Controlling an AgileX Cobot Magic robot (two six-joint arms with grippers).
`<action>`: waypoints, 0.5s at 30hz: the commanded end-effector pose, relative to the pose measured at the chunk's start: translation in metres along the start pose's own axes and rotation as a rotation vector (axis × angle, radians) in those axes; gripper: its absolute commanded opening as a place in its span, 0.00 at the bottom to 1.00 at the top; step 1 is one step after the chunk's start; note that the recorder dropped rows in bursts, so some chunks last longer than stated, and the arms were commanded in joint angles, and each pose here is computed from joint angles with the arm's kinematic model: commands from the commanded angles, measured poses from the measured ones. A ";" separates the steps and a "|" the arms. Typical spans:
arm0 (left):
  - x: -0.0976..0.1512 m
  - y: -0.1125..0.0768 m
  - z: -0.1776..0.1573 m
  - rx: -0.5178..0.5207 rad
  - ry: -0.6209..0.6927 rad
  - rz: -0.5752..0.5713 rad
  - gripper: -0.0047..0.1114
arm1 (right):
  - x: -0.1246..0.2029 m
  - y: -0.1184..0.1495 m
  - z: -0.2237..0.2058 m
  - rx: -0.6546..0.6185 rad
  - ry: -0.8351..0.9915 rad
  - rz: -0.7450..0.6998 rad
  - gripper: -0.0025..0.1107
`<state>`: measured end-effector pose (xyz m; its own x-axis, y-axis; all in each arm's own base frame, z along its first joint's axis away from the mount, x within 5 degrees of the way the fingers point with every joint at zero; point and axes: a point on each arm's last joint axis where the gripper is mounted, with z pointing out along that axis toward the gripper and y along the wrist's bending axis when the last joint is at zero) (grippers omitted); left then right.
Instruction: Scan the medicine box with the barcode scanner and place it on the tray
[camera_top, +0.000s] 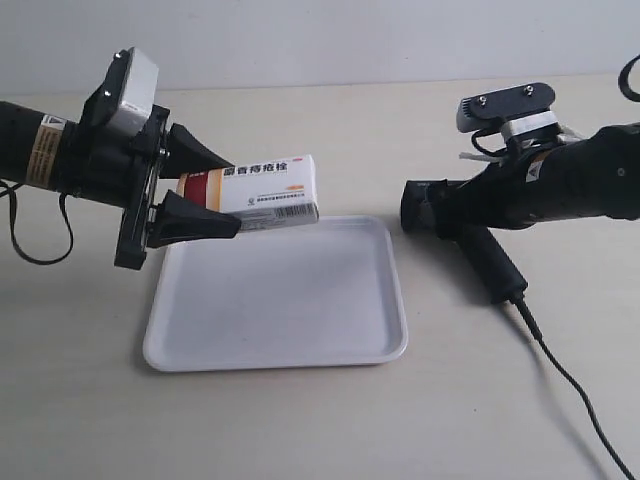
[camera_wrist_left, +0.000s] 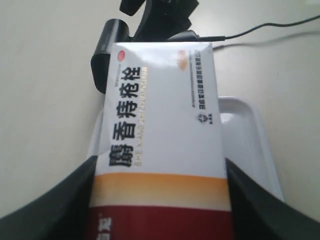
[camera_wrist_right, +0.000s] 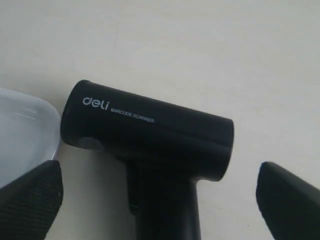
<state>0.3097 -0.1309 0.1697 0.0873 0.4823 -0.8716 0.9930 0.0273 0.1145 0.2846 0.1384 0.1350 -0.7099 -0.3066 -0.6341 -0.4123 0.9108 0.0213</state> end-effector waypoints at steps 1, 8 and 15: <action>0.004 -0.005 0.000 -0.032 0.040 0.029 0.05 | 0.003 0.000 0.019 -0.001 0.039 -0.057 0.91; 0.010 -0.007 0.002 -0.029 0.054 0.022 0.05 | 0.011 0.000 0.035 -0.002 0.054 -0.159 0.91; 0.011 -0.007 0.002 -0.031 0.058 0.021 0.05 | 0.006 -0.001 0.035 0.002 0.009 -0.171 0.71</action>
<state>0.3048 -0.1264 0.1578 0.1010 0.5389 -0.8363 0.9886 0.0403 0.1454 0.2970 0.1443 0.1008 -0.6660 -0.4460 -0.5979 -0.5121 0.8562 -0.0682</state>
